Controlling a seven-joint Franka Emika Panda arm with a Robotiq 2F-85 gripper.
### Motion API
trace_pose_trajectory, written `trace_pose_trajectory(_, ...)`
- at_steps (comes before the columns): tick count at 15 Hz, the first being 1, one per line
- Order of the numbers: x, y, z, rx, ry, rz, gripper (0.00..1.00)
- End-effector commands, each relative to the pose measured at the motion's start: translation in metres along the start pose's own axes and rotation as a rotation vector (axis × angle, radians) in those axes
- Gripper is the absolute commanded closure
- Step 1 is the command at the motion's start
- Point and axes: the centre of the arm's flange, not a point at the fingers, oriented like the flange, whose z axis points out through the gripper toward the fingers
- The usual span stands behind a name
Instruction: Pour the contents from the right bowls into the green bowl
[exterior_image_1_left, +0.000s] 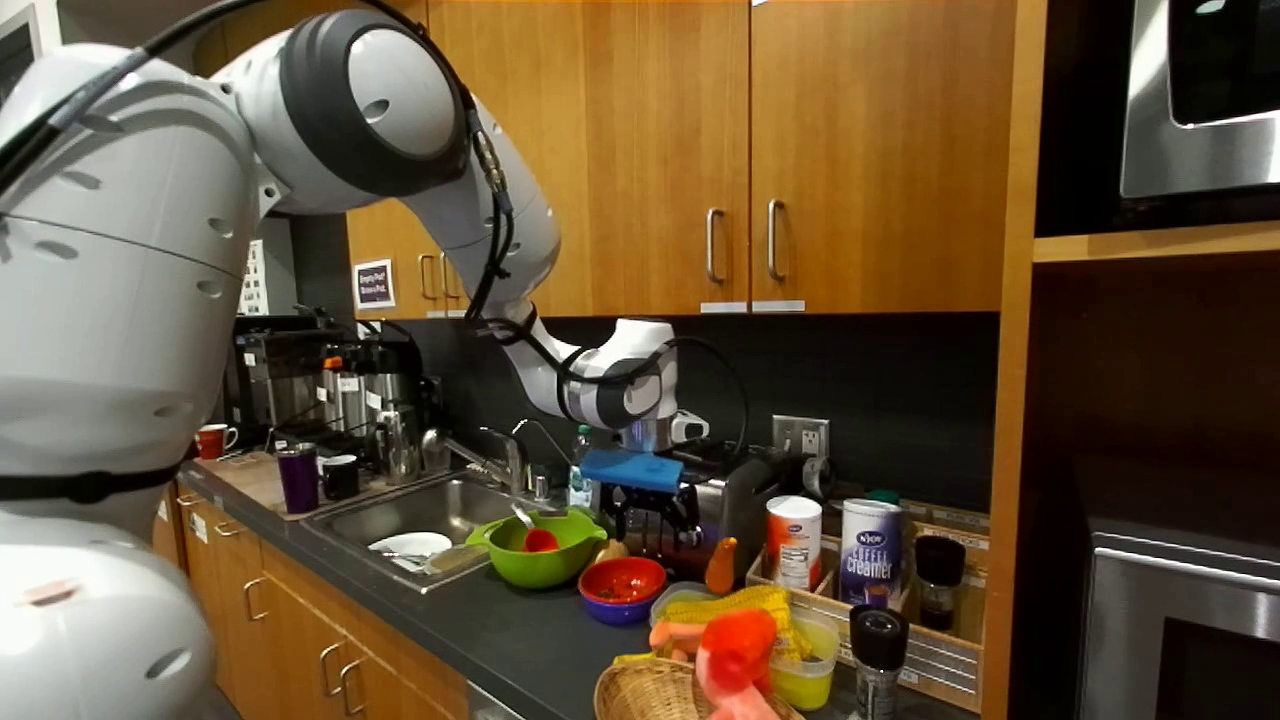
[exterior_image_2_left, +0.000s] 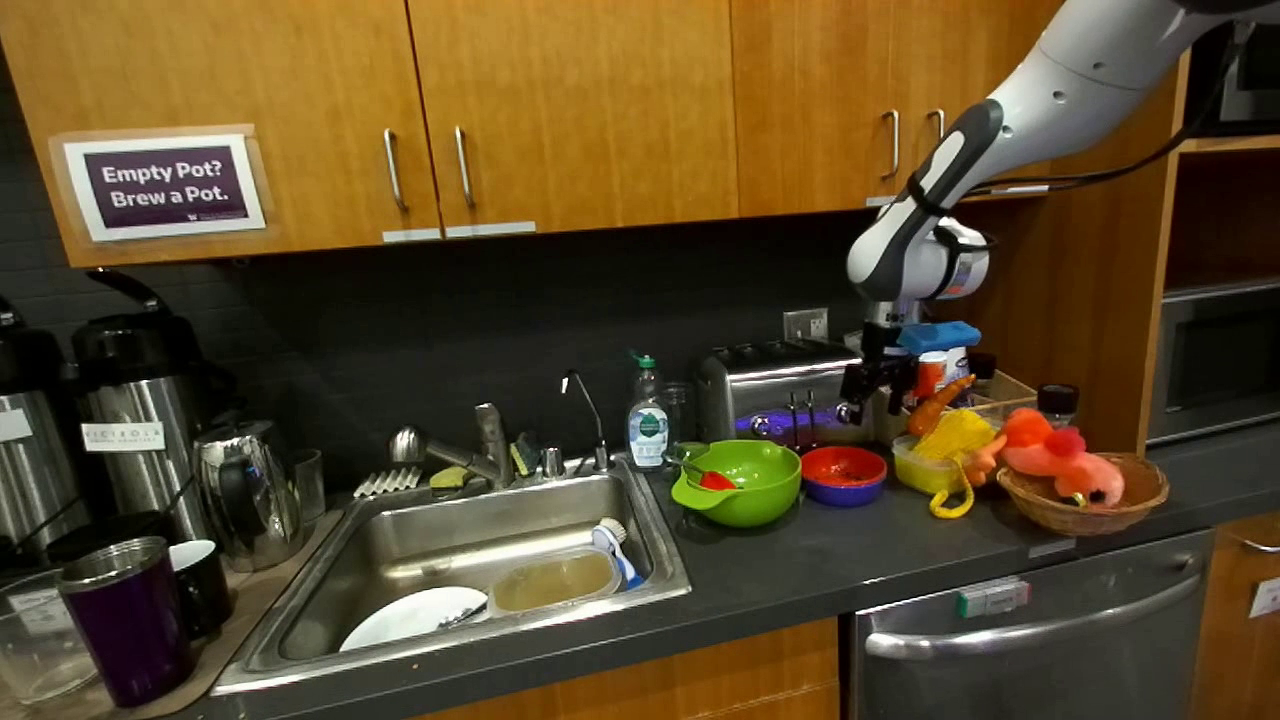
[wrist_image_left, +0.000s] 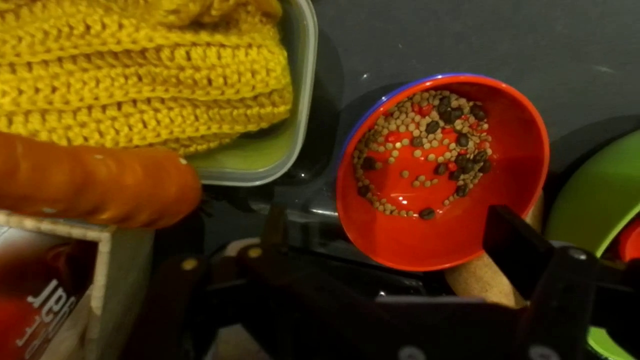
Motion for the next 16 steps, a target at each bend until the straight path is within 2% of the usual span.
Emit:
trace_pose_trajectory(1,0.004,-0.006,0.013,0.038,0.030,0.013,0.00)
trace_pose_trajectory(7,0.005,-0.008,0.044,0.087,0.027,0.033,0.00)
trace_pose_trajectory(16,0.000,0.007,0.056,0.083,0.028,0.024,0.00)
